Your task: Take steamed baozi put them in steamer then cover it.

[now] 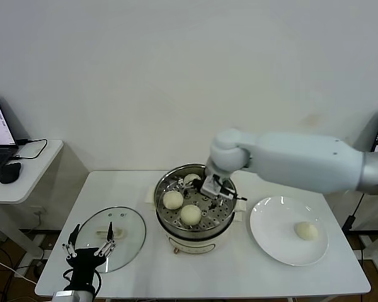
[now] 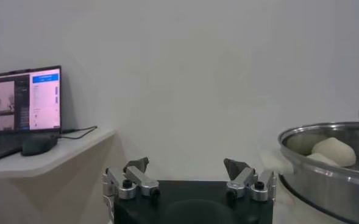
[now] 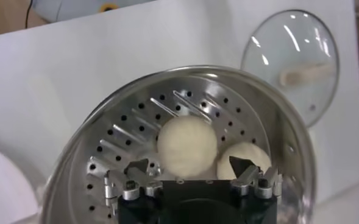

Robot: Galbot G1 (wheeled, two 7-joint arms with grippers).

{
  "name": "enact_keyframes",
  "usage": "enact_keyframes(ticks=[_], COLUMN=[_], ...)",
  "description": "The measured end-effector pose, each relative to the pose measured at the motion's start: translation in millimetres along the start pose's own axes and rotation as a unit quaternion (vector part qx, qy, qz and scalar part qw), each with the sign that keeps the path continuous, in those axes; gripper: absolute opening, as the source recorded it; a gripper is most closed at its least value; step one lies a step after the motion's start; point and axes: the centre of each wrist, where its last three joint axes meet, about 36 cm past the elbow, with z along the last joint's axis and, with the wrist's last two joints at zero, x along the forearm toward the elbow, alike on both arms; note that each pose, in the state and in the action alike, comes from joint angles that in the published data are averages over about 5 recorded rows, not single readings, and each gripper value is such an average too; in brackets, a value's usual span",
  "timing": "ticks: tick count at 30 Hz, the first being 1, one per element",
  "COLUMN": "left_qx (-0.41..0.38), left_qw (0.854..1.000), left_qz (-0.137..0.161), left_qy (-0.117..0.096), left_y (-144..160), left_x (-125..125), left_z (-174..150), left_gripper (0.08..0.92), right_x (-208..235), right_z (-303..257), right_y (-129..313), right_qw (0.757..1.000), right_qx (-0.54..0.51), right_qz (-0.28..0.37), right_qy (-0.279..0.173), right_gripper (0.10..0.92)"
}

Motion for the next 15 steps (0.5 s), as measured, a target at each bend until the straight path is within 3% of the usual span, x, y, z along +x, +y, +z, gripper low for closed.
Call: enact_keyframes(ticks=[6,15], left_qx=[-0.003,-0.006], left_qw=[1.0,1.0], left_qz=[0.006,0.018], left_qy=[-0.002,-0.005], left_y=[0,0], left_x=[0,-1], left_z=[-1,-3], left_gripper=[0.823,0.823], right_x=[37,66], right_z=[17,46], right_y=[39,127], right_qw=[0.992,0.957], right_qx=[-0.12,-0.28], right_qz=[0.023,0.043], right_qy=[0.028,0.063], right_gripper=[0.823,0.823])
